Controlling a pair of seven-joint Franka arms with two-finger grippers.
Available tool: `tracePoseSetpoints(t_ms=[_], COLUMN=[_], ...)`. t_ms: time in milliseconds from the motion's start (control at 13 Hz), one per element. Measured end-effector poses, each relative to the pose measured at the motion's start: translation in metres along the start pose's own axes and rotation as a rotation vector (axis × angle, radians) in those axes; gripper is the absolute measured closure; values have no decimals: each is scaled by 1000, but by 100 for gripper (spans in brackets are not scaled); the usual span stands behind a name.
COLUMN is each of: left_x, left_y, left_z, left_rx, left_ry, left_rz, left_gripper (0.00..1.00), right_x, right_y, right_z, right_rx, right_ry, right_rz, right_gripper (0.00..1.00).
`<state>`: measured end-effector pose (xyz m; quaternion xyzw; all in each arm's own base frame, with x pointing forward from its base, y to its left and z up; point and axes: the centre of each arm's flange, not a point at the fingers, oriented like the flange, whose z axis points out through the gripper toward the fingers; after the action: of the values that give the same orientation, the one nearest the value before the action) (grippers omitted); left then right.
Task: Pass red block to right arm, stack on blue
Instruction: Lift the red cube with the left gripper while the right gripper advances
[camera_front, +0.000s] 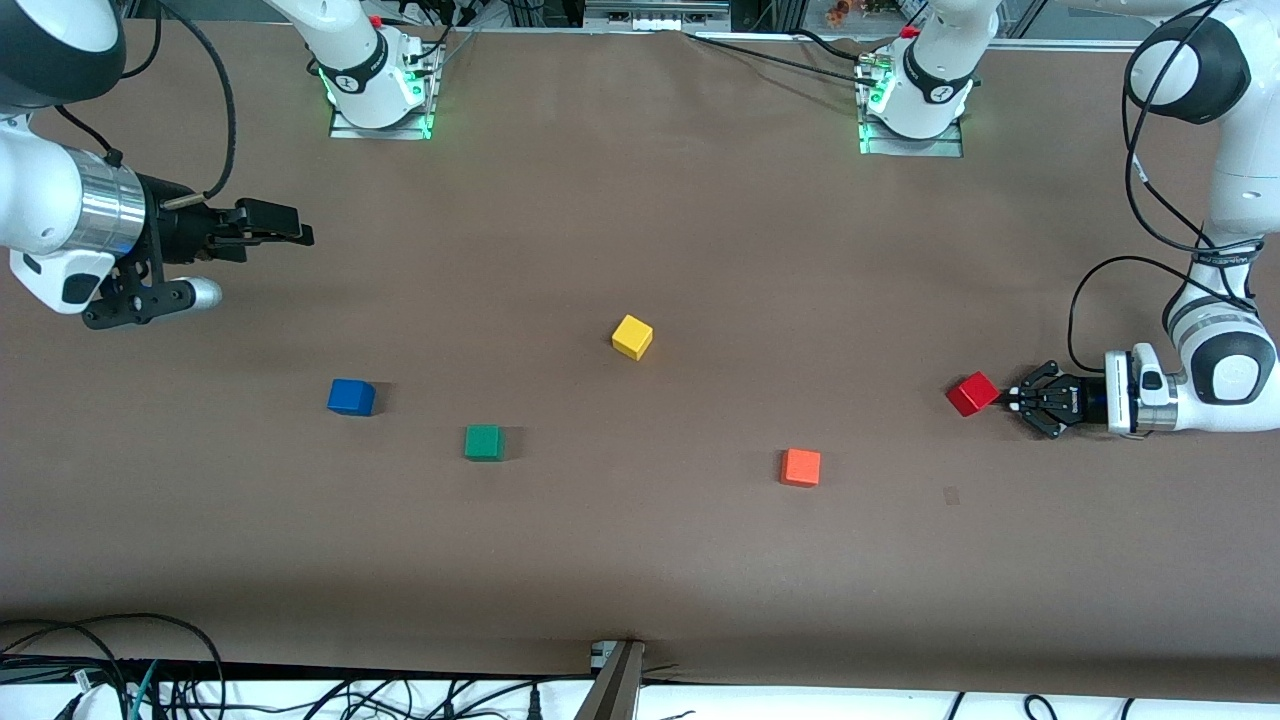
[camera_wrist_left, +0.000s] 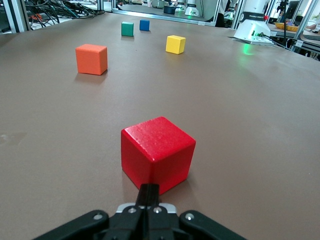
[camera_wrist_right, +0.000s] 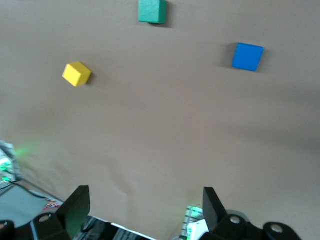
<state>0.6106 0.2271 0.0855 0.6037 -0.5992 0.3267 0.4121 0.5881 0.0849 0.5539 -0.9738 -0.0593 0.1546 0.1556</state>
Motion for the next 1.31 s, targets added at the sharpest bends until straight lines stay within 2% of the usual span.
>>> tracePoseSetpoints(t_ms=[154, 386, 618, 849, 1312], left_x=[2, 0, 2, 9, 11], left_y=[-2, -2, -3, -12, -17], left_z=[6, 12, 13, 33, 53], left_rx=[-8, -10, 13, 16, -9], left_ry=[4, 33, 65, 104, 111], left_rz=[3, 11, 24, 27, 30], left_gripper=[71, 38, 2, 0, 0], right_x=[4, 16, 30, 39, 51], right_y=[13, 25, 39, 48, 49], right_z=[4, 21, 33, 42, 53], right_rx=[52, 98, 193, 249, 337], right_ry=[-23, -61, -76, -82, -83], right_rz=[14, -43, -45, -36, -32], right_gripper=[0, 0, 0, 0, 0])
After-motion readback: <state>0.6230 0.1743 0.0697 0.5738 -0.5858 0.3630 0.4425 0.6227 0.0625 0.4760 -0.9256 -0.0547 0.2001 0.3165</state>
